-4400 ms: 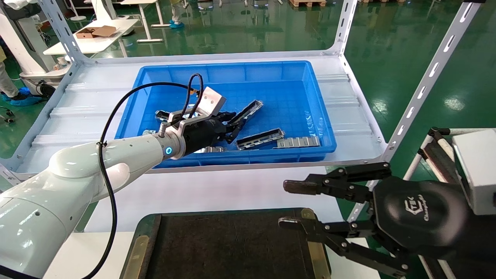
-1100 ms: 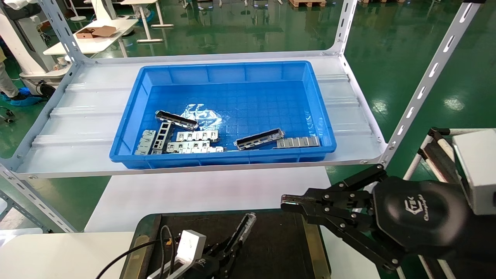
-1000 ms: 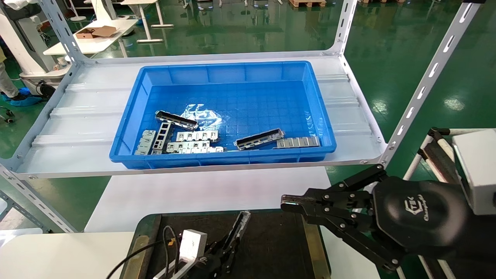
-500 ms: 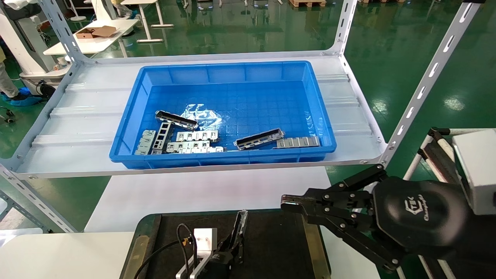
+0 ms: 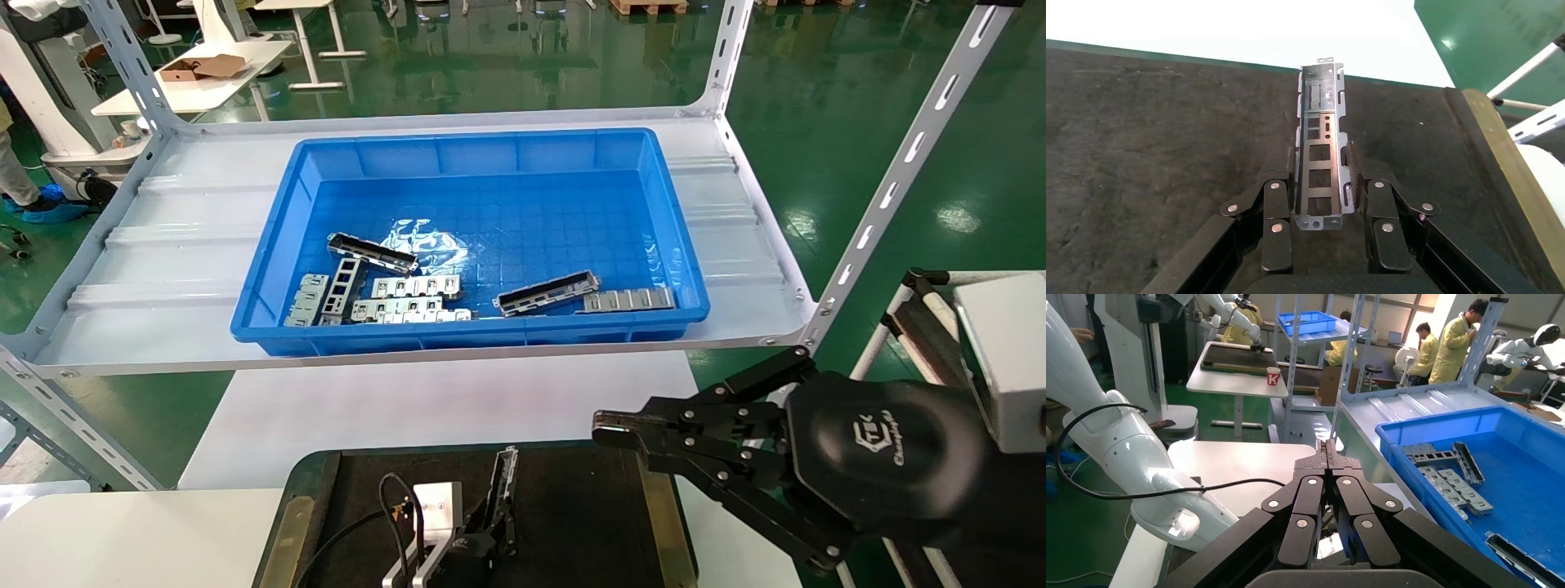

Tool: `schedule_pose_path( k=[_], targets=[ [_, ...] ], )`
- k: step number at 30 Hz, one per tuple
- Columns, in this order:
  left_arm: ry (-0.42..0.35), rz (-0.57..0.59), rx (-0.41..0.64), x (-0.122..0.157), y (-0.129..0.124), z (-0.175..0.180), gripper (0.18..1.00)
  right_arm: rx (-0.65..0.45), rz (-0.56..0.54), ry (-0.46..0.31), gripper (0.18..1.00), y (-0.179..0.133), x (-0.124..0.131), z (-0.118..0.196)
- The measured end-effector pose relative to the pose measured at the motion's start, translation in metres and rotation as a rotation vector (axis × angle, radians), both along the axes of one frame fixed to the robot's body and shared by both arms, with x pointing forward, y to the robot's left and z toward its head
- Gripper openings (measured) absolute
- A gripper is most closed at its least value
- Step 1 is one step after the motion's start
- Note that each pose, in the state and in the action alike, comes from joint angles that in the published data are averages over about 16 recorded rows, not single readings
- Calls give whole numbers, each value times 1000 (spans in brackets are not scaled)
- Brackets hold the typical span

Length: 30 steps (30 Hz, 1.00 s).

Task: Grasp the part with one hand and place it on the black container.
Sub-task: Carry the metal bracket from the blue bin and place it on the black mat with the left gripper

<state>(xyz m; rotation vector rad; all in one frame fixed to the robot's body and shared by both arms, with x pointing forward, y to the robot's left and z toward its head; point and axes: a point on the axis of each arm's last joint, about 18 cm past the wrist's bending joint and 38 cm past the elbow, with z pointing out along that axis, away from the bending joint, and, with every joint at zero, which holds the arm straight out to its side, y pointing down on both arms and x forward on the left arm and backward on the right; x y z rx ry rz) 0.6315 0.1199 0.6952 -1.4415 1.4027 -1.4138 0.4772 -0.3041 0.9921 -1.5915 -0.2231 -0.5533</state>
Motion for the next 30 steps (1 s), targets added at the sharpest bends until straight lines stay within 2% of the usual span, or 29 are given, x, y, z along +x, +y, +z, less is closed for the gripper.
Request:
schedule_pose_path(
  k=[30],
  targets=[
    [20, 46, -3, -2, -5, -15, 356, 0, 0, 0, 191, 0, 0, 0]
  ],
)
